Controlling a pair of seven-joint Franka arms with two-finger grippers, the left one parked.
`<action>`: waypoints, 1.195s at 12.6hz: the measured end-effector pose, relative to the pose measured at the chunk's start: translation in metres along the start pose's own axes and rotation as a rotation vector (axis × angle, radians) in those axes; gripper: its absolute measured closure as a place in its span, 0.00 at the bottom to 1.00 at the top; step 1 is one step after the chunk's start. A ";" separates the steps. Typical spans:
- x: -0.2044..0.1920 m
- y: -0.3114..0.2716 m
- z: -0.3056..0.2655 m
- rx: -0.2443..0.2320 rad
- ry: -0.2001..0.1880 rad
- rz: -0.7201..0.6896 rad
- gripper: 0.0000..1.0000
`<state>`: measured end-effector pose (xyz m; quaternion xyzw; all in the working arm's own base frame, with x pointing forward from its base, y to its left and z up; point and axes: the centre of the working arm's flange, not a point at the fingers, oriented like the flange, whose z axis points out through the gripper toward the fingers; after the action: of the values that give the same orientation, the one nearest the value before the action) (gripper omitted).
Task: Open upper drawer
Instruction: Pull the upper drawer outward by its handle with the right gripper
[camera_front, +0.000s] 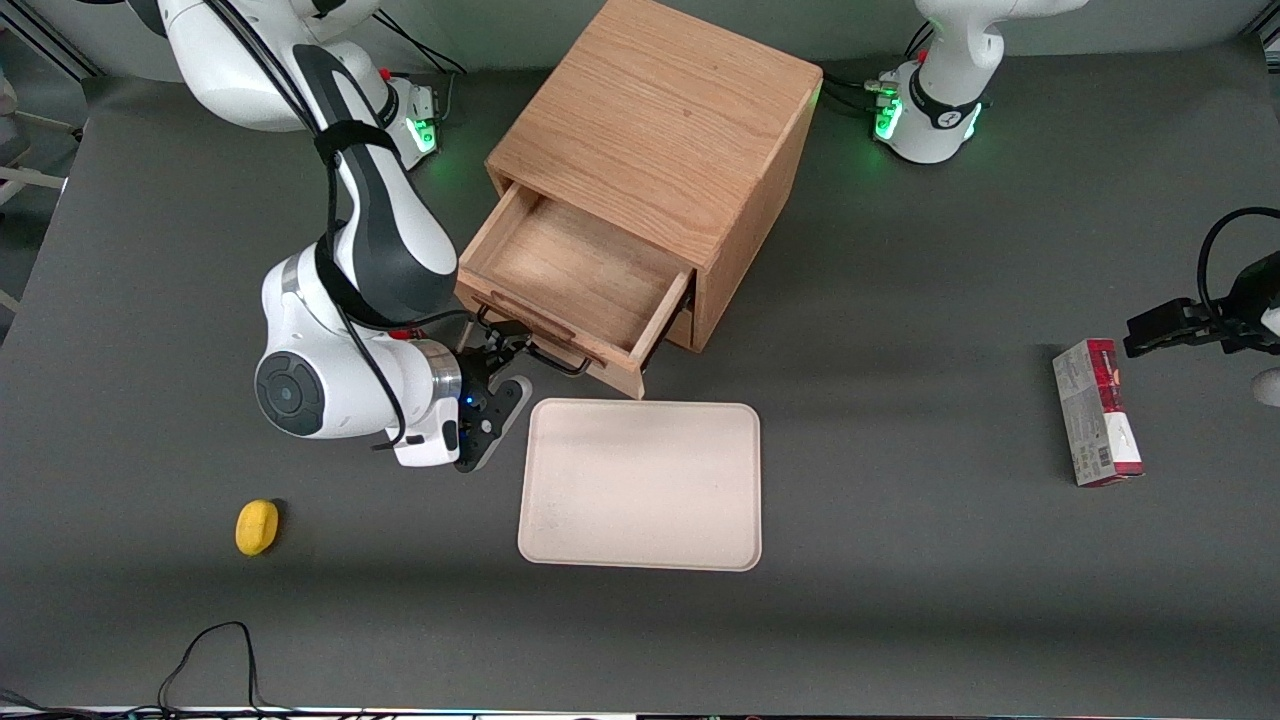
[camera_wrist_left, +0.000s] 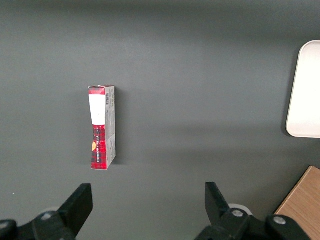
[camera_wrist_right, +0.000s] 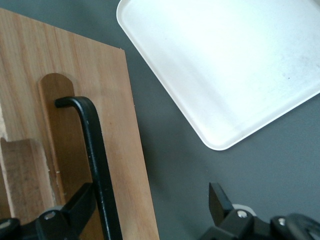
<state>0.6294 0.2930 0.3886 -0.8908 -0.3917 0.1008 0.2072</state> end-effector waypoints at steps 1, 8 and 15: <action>0.000 0.000 0.002 0.001 -0.002 -0.001 0.00; 0.001 0.002 0.006 0.004 -0.009 -0.008 0.00; -0.008 0.026 -0.007 -0.011 0.010 -0.007 0.00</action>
<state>0.6435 0.2688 0.3837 -0.8910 -0.3943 0.0932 0.2046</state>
